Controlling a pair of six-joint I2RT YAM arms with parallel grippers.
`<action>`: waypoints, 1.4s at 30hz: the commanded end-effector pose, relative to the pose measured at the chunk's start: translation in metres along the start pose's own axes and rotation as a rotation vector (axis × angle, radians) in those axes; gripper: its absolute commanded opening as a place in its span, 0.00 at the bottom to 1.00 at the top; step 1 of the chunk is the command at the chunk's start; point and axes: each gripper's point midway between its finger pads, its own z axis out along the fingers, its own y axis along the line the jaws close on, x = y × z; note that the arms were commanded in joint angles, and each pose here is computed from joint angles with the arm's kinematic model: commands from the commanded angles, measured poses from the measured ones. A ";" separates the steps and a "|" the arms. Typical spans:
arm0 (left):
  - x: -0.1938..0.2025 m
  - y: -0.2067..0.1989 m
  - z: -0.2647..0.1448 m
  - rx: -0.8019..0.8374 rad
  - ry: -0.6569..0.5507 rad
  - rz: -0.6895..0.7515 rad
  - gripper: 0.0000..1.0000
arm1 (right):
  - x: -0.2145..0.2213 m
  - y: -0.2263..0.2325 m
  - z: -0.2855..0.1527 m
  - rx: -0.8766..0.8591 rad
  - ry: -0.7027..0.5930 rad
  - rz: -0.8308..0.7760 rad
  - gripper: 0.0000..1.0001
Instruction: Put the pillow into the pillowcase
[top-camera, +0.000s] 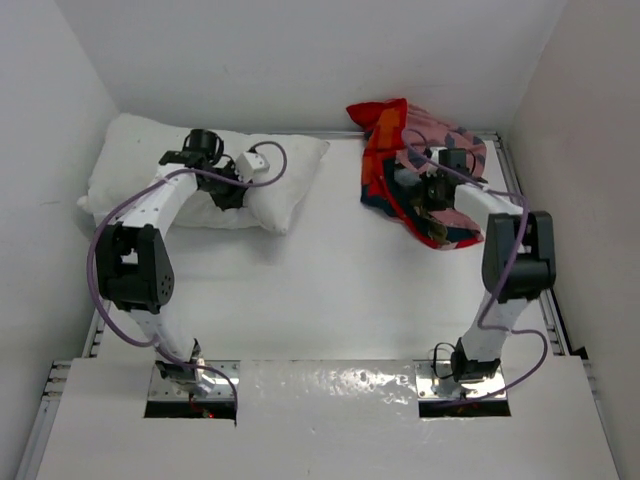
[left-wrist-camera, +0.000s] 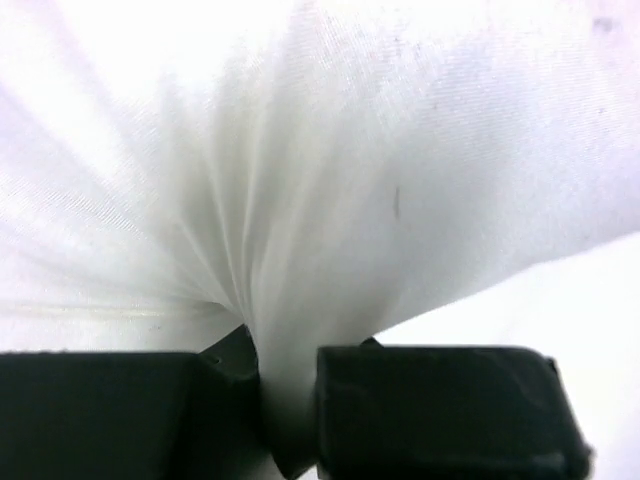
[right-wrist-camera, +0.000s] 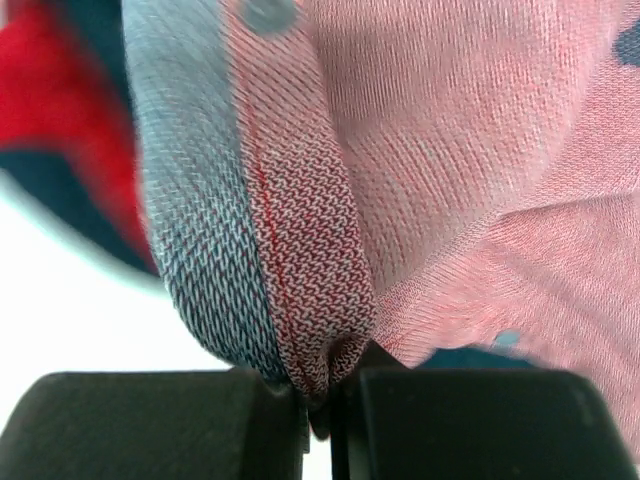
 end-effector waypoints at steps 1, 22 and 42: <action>-0.075 -0.071 -0.035 0.262 -0.211 -0.289 0.00 | -0.004 0.050 -0.054 -0.189 -0.076 -0.029 0.00; -0.217 -0.056 -0.050 0.069 -0.342 0.277 1.00 | -0.052 0.039 -0.145 -0.164 -0.062 -0.006 0.77; -0.110 -0.095 0.152 0.550 0.016 0.173 0.85 | 0.008 0.053 -0.023 -0.106 0.254 -0.052 0.61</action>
